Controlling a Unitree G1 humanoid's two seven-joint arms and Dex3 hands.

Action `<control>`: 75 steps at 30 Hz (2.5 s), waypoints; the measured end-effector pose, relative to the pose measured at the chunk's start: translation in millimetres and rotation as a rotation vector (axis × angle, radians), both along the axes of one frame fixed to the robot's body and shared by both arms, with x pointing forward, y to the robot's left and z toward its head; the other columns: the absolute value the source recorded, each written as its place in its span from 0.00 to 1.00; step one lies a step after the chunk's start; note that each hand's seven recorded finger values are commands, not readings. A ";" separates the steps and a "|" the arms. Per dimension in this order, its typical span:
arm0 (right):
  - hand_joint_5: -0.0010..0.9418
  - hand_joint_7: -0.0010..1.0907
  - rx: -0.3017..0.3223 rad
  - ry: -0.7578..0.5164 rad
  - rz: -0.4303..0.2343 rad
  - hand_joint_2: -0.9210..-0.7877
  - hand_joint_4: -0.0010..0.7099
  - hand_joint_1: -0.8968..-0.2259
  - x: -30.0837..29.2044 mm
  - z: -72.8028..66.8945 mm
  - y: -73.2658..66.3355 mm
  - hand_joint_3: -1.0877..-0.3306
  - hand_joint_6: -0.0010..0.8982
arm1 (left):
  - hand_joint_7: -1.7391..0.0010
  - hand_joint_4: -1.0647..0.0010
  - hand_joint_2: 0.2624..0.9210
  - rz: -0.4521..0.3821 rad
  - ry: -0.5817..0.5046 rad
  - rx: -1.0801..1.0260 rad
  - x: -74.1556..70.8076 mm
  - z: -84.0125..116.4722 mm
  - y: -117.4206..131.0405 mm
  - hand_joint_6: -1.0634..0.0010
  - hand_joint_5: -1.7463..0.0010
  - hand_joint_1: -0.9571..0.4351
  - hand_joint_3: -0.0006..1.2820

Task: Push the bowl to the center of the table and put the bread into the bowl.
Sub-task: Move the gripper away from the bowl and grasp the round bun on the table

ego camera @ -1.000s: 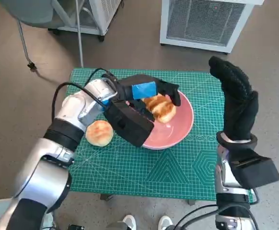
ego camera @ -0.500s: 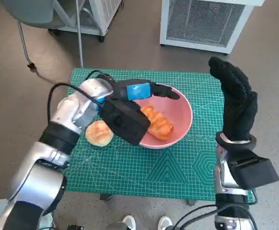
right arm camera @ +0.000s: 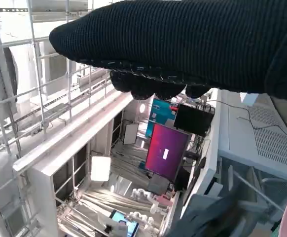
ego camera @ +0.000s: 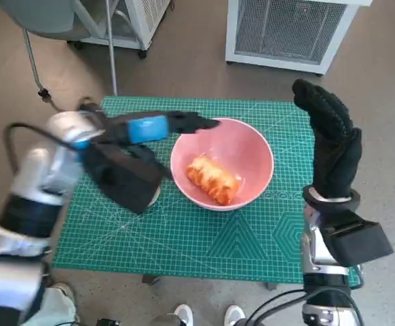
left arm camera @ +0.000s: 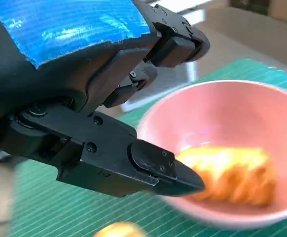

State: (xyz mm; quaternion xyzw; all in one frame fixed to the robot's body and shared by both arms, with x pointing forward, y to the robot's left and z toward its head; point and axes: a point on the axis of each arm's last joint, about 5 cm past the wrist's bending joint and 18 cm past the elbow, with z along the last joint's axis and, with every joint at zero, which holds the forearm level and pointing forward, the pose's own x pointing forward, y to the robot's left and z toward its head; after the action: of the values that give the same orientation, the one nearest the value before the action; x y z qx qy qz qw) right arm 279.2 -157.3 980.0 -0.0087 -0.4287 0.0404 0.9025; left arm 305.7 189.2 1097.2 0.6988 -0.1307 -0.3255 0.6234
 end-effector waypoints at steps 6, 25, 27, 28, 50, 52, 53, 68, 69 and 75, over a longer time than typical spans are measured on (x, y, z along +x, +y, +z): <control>0.01 0.58 0.002 0.003 0.006 0.00 0.43 0.60 0.1 -0.3 1.3 0.33 0.00 | 1.00 1.00 0.71 0.061 0.004 -0.026 -13.2 7.7 21.8 0.89 1.00 0.65 0.00; 0.01 0.59 0.003 0.024 0.028 0.00 0.43 0.60 1.3 -3.2 5.5 0.33 0.00 | 1.00 1.00 0.71 0.184 0.062 0.029 -24.7 -10.2 51.5 0.90 1.00 0.65 0.00; 0.01 0.59 0.001 0.023 0.029 0.00 0.43 0.60 1.4 -3.1 5.5 0.33 0.00 | 1.00 1.00 0.71 0.191 0.067 0.036 -24.4 -12.8 51.4 0.90 1.00 0.65 0.00; 0.01 0.59 0.000 0.023 0.030 0.00 0.43 0.60 1.4 -3.0 5.5 0.33 0.00 | 0.99 1.00 0.71 0.194 0.070 0.041 -24.2 -14.1 51.0 0.90 1.00 0.65 0.00; 0.01 0.58 -0.014 0.019 0.035 0.00 0.43 0.61 1.9 -1.1 -0.6 0.33 0.00 | 0.98 1.00 0.71 0.247 0.239 0.167 1.6 -79.0 34.7 0.84 1.00 0.62 0.00; 0.01 0.58 -0.010 0.020 0.034 0.00 0.43 0.61 1.9 -0.9 -1.7 0.33 0.00 | 0.98 1.00 0.71 0.254 0.251 0.175 4.2 -83.8 33.1 0.83 1.00 0.62 0.00; 0.01 0.58 -0.009 0.021 0.033 0.00 0.43 0.61 2.0 -0.8 -2.3 0.33 0.00 | 0.98 1.00 0.71 0.258 0.256 0.181 5.6 -86.5 32.1 0.83 1.00 0.62 0.00; 0.01 0.58 -0.017 0.018 0.029 0.00 0.43 0.60 1.8 1.5 -5.0 0.34 0.00 | 0.93 0.65 0.87 0.279 0.316 0.254 17.9 -116.0 18.1 0.49 0.97 0.65 0.03; 0.01 0.58 -0.018 0.017 0.029 0.00 0.43 0.60 1.7 1.6 -5.2 0.34 0.00 | 0.92 0.61 0.89 0.271 0.306 0.258 18.5 -117.0 17.2 0.46 0.97 0.65 0.03; 0.01 0.58 -0.019 0.010 0.029 0.00 0.44 0.61 1.2 2.6 -5.0 0.33 0.00 | 0.40 0.39 0.99 0.190 0.194 0.279 20.4 -120.9 19.3 0.41 0.45 0.65 0.07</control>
State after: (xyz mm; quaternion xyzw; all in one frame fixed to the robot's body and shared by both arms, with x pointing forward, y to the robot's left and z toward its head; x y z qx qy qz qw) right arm 280.4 -162.3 982.6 -0.0109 -0.4237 0.0576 0.9039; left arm 326.1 208.5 976.3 0.7530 0.0429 -0.3460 0.5580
